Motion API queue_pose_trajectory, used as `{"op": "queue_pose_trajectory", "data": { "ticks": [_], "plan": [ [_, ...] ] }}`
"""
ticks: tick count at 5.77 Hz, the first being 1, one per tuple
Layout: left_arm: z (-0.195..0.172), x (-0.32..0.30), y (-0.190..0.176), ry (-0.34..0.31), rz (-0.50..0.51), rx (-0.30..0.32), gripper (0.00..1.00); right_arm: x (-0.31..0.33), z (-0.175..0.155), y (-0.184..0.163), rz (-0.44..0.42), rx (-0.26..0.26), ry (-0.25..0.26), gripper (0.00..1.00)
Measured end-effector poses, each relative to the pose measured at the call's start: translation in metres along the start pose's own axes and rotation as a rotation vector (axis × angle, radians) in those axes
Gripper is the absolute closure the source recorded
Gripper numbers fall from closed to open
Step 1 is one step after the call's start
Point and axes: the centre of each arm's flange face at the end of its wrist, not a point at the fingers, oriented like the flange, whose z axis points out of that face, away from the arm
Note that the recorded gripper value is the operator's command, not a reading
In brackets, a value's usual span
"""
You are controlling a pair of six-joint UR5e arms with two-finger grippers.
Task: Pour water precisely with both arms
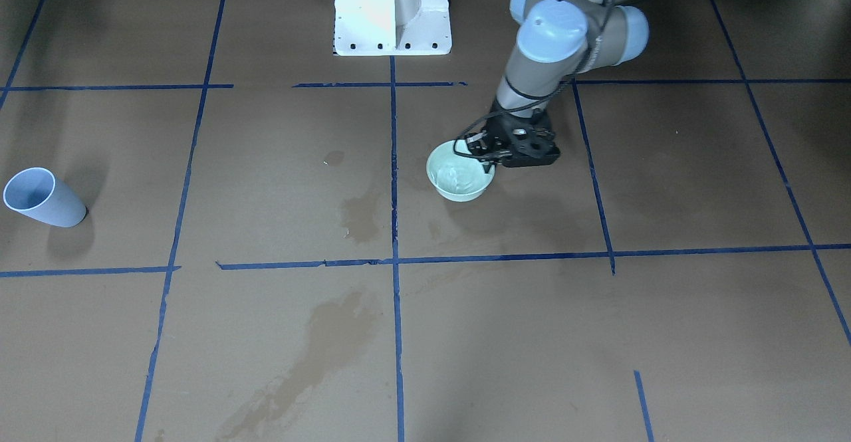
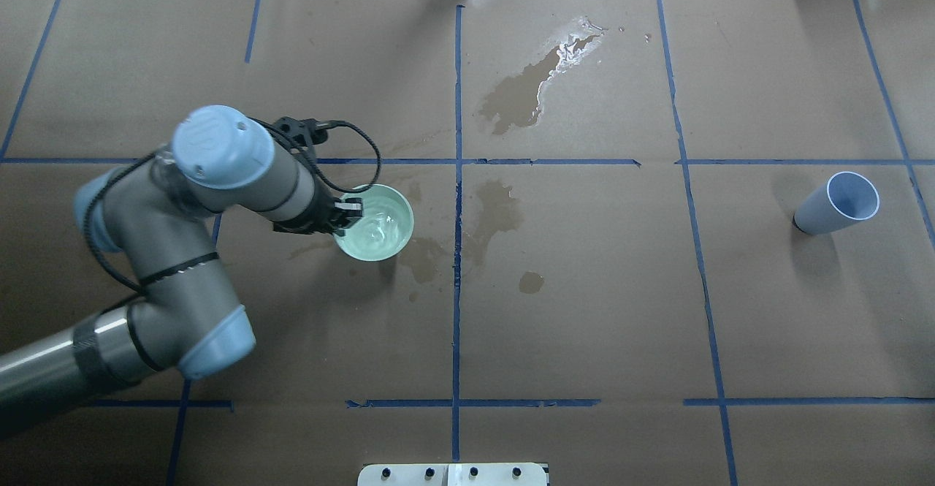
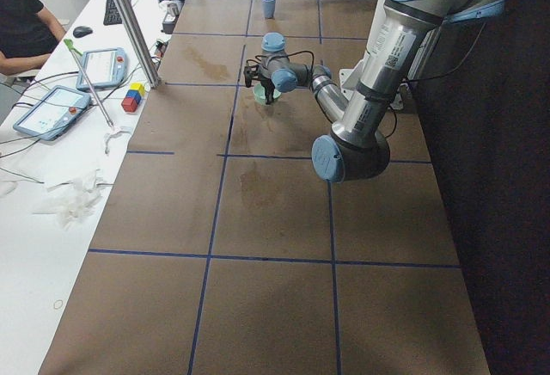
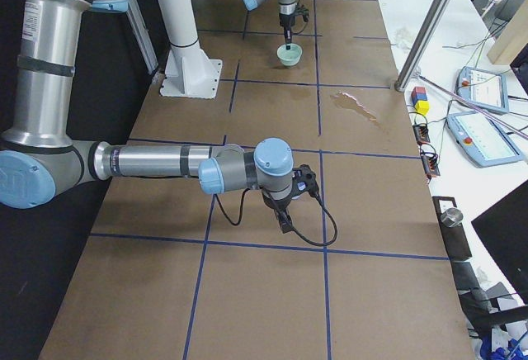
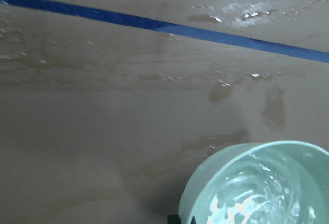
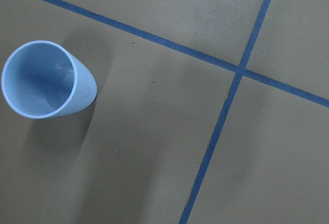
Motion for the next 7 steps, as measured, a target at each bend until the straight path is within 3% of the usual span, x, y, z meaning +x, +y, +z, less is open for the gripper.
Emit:
{"op": "queue_pose_trajectory", "data": {
  "ticks": [3, 7],
  "plan": [
    [-0.028, -0.173, -0.048, 0.053, 0.121, -0.099, 1.00, -0.001, 0.000, -0.001, -0.002, 0.002, 0.000, 0.00],
    [-0.045, -0.334, -0.072, 0.032, 0.240, -0.137, 1.00, -0.001, 0.000, -0.001, -0.004, 0.003, 0.000, 0.00]
  ]
}}
